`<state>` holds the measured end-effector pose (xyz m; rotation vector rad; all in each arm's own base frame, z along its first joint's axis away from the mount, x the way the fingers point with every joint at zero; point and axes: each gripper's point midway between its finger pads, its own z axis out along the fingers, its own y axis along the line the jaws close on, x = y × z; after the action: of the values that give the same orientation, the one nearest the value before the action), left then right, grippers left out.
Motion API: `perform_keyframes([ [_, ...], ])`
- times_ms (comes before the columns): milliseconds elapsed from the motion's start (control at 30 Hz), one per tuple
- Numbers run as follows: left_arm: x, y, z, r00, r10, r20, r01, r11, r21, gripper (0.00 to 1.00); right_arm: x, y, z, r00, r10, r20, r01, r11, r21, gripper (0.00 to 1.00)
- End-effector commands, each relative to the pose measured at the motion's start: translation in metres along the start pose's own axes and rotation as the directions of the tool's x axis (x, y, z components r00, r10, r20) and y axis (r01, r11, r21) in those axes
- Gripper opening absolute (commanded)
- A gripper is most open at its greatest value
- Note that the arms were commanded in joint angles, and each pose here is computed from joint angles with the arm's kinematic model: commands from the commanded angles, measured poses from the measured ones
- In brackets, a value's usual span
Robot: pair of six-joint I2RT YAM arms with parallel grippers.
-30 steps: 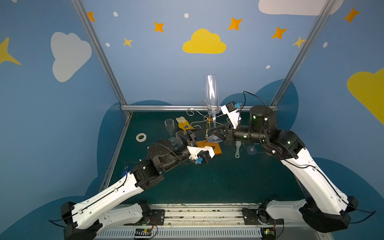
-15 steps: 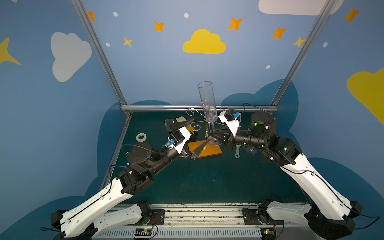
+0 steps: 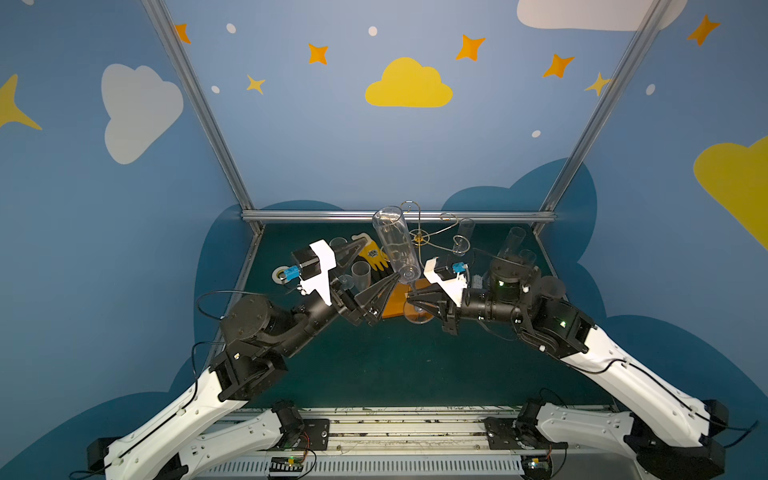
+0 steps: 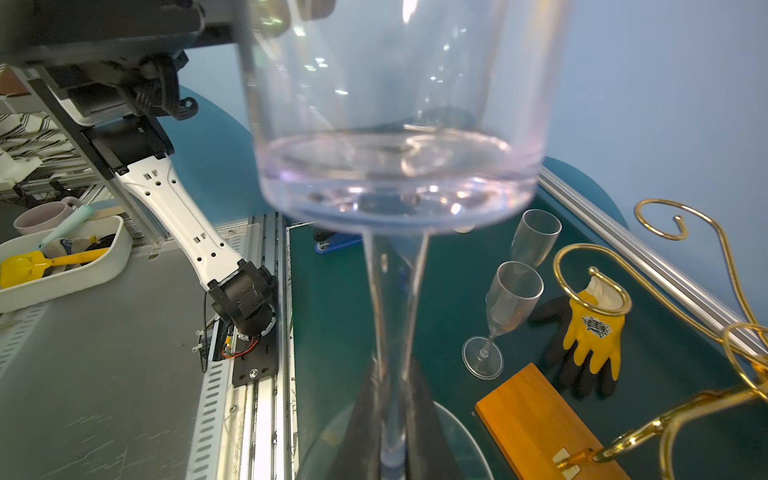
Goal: Take the wine glass off the wine glass rack
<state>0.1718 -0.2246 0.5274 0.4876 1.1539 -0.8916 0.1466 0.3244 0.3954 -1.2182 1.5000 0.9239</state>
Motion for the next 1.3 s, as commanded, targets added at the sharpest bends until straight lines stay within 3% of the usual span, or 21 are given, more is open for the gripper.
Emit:
perform_keyframes([
  [0,-0.010,-0.001,-0.001,0.997,-0.078,0.019,0.077,0.997,0.025,0.94,-0.015,0.005,-0.005,0.997,-0.050,0.056,0.048,0.998,0.028,0.00],
  [500,0.000,0.017,0.003,0.966,-0.260,-0.006,0.260,0.965,0.039,0.89,0.018,0.025,0.019,0.994,-0.112,-0.002,0.112,0.993,0.024,0.00],
  [900,0.015,0.020,0.002,0.949,-0.314,-0.032,0.315,0.949,0.033,0.55,0.037,0.027,0.033,0.991,-0.131,-0.040,0.132,0.991,0.024,0.00],
  [1267,0.029,0.023,-0.009,0.954,-0.295,-0.048,0.295,0.955,0.005,0.37,0.047,0.031,0.036,0.991,-0.119,-0.060,0.120,0.993,0.015,0.00],
])
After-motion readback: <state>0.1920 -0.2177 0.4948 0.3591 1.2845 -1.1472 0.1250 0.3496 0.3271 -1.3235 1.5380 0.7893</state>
